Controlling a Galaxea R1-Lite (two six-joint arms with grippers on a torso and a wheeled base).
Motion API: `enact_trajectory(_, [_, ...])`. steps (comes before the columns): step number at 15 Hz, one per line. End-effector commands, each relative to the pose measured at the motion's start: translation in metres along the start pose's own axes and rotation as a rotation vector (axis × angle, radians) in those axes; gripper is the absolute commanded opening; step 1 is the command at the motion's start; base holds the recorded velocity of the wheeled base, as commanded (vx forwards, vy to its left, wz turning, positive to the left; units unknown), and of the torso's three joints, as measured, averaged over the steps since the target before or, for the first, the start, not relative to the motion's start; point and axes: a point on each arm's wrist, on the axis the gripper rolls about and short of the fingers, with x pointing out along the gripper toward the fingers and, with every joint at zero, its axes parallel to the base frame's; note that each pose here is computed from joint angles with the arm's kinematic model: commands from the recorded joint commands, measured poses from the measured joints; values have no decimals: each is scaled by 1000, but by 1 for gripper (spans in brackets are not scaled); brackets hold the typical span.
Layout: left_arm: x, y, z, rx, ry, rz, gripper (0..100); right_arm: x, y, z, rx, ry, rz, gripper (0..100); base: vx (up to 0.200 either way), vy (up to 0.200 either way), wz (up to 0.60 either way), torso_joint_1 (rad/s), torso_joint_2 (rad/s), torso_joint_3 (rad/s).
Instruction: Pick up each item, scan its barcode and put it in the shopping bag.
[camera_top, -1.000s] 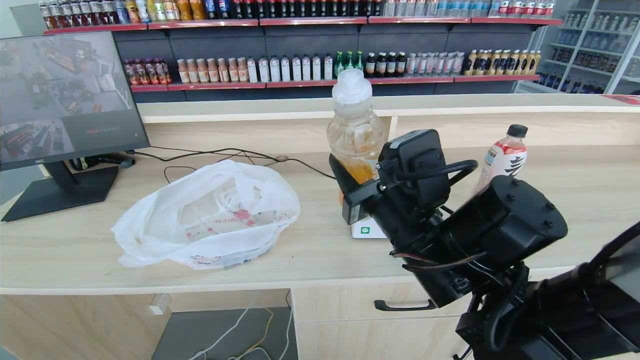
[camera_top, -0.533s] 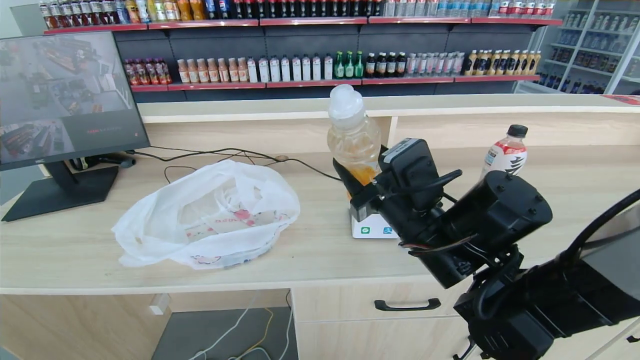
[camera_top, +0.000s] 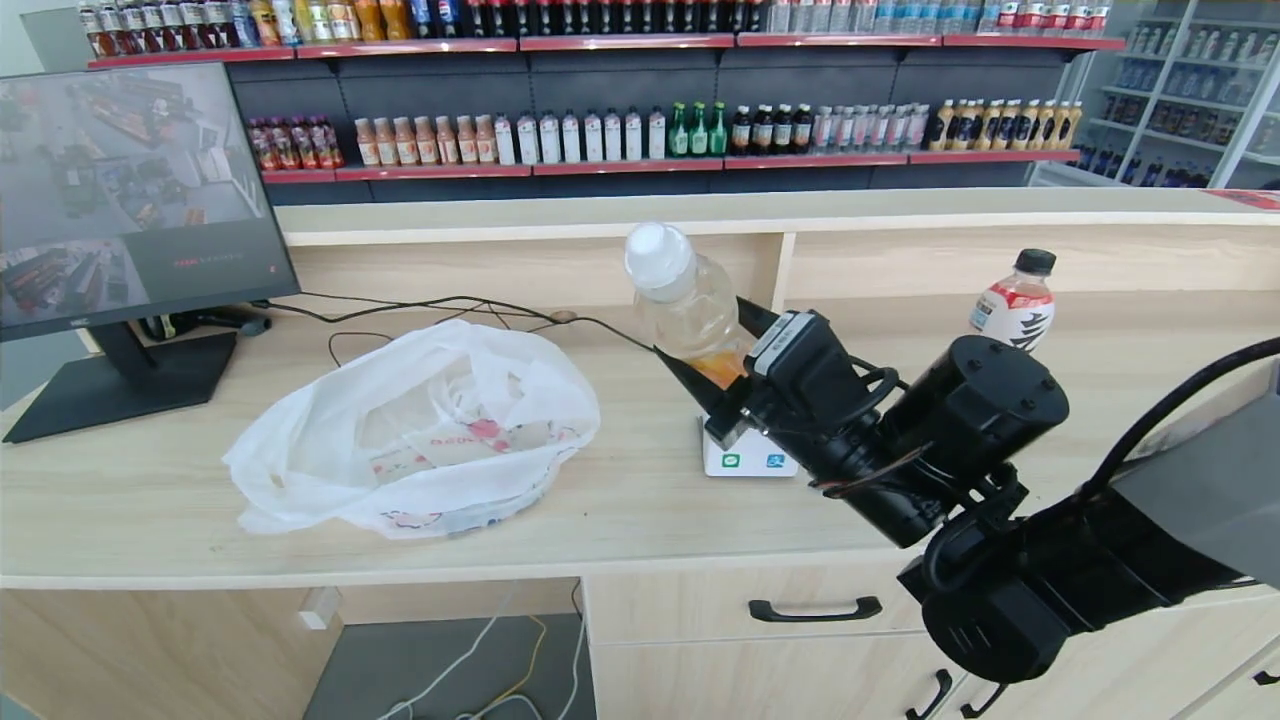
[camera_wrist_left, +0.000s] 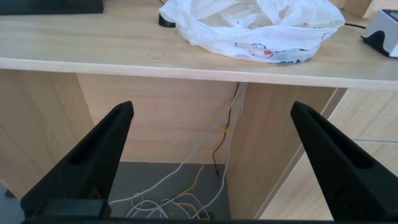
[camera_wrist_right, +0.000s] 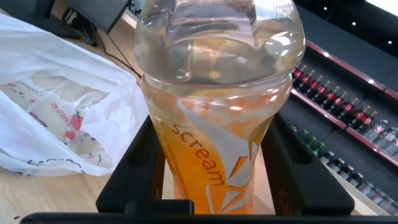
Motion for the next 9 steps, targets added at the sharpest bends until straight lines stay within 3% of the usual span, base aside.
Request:
enact_trajectory(1, [0,0,0,1,0,0,100,7,-1,-13,-14,-7,5,0,0,0,0,0,0,0])
enact_trajectory(9, [0,0,0,1,0,0,100,6,-31,-50,-84,-56,86,0,0,0,0,0,0,0])
